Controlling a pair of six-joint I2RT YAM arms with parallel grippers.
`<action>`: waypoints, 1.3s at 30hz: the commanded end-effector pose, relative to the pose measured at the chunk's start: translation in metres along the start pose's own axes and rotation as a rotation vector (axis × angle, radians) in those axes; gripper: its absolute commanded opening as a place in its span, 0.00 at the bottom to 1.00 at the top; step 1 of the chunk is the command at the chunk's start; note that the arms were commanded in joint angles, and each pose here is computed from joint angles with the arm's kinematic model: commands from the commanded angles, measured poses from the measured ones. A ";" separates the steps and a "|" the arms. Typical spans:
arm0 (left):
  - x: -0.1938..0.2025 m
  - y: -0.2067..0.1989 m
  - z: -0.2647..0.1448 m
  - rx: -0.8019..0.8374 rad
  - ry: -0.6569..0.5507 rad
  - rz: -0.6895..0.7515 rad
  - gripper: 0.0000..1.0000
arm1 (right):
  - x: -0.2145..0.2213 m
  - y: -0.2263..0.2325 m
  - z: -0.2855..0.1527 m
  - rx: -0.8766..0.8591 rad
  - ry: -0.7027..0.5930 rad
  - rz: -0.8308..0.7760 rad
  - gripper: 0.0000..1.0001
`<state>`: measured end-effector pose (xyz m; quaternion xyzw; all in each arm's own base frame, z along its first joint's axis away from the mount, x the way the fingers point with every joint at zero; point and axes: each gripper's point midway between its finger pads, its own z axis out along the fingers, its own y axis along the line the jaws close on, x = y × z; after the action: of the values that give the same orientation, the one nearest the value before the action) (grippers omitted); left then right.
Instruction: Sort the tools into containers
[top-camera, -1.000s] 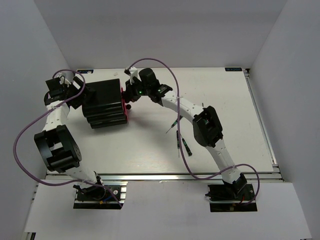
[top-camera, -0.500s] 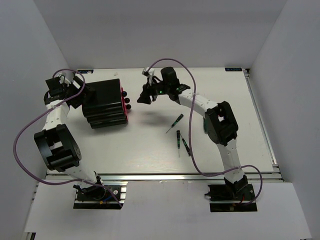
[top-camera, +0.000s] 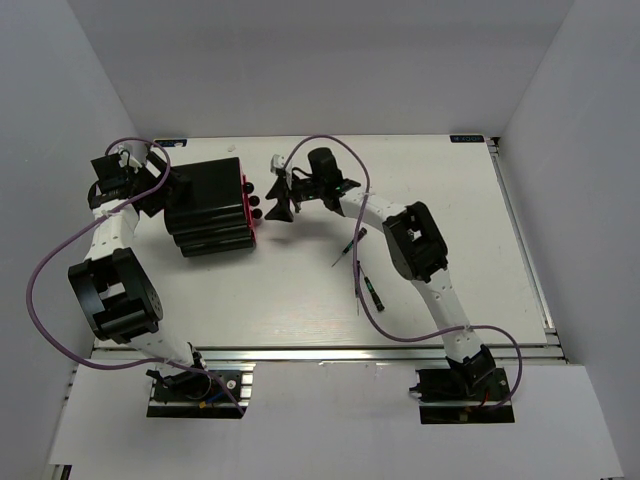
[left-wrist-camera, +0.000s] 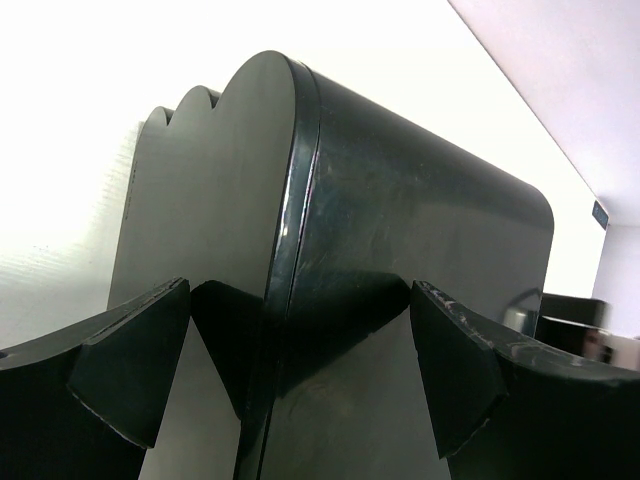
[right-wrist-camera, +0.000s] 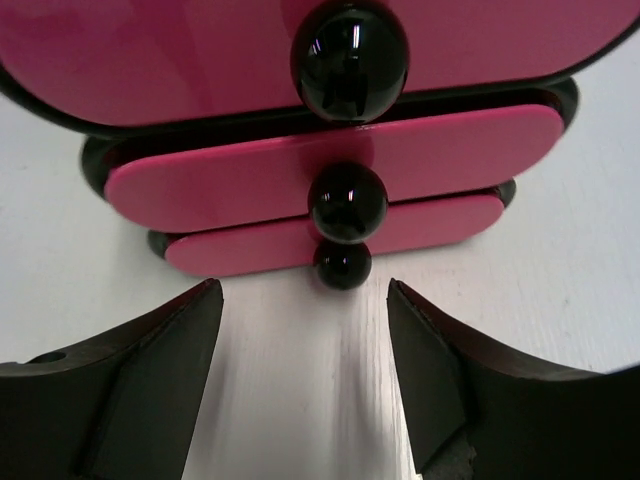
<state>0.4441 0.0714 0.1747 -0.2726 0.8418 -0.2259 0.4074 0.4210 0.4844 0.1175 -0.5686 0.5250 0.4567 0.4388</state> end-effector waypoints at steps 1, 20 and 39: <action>0.054 0.023 0.006 -0.083 0.164 -0.027 0.97 | -0.039 -0.010 0.014 -0.022 -0.085 -0.181 0.72; 0.057 0.025 0.007 -0.088 0.177 -0.032 0.97 | -0.045 -0.017 0.042 -0.023 -0.162 -0.218 0.58; 0.055 0.026 0.007 -0.098 0.178 -0.033 0.97 | -0.028 -0.014 0.043 -0.041 -0.137 -0.194 0.31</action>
<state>0.4439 0.0714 0.1741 -0.2721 0.8416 -0.2256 0.4085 0.4324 0.5285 0.1268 -0.5843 0.4547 0.4596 0.4906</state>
